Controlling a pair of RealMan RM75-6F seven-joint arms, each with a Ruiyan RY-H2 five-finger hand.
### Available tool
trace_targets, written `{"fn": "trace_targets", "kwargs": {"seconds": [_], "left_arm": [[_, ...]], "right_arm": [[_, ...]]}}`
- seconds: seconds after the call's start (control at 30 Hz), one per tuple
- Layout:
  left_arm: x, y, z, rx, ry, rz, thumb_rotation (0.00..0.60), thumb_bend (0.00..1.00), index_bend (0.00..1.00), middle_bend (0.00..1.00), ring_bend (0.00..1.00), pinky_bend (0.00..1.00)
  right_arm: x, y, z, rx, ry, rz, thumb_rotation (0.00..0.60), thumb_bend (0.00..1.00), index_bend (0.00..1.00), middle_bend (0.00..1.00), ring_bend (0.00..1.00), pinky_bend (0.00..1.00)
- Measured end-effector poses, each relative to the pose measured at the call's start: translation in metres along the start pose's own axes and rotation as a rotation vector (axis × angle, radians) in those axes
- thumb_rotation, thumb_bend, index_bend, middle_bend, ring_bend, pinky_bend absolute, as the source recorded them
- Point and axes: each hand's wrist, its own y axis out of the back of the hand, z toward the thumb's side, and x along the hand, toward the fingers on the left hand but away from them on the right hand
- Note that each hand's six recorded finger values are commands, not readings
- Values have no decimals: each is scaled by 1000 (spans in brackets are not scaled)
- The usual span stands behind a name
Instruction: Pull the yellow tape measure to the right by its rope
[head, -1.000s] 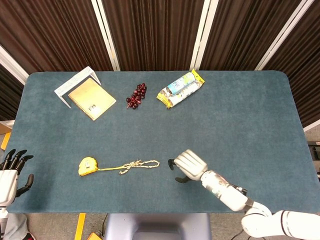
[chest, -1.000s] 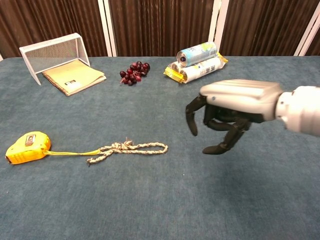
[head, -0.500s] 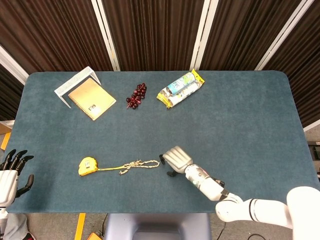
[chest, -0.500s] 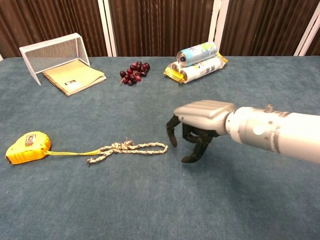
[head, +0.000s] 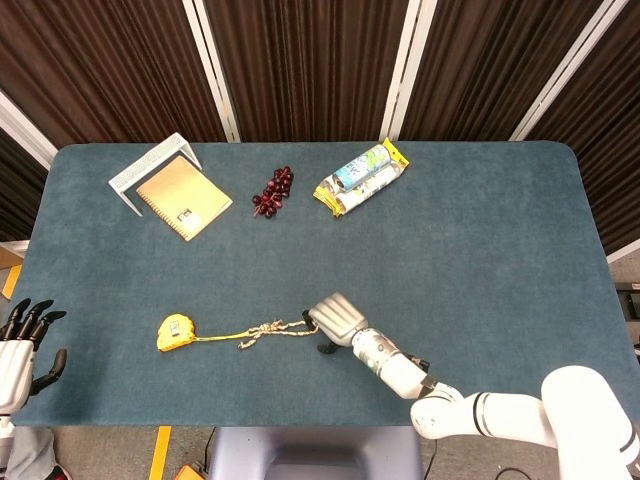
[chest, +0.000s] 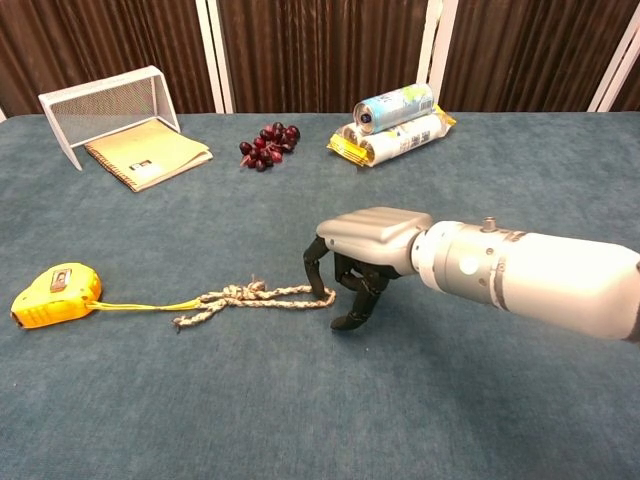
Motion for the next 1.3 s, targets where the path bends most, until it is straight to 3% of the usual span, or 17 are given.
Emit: {"fn": "trace_targets", "kwargs": {"seconds": [0.33,0.6,0.73,0.97,1.3], "left_arm": [[0,2,-1,-5,3,6,600,441,229,138,52,311],[-1,4,-1,-11,0,12,600,441,229,138,52,311],[-1,4,-2,-12,0,14,600,441,228,138,52,311],[-2,4,0,-11,-6,13,600,441,229,138,52,311],[-2,2,1,-10,-10,5,600,441,229,138,52,311]], "right_arm": [[-13,-2,-2,-6,-19,1,600,352,573,1000,1000,1000],[-22,-5,-6,0,-44,1,600,456,592,1000,1000,1000],[-24,-5,-10,8,-52,-9,600,576,651,1000,1000,1000],[-22,-1,-20,-5,-78,-39,600,744,865,1000,1000,1000],[-5,18,-48,-40,-111,-106,600,776,917,1000,1000,1000]]}}
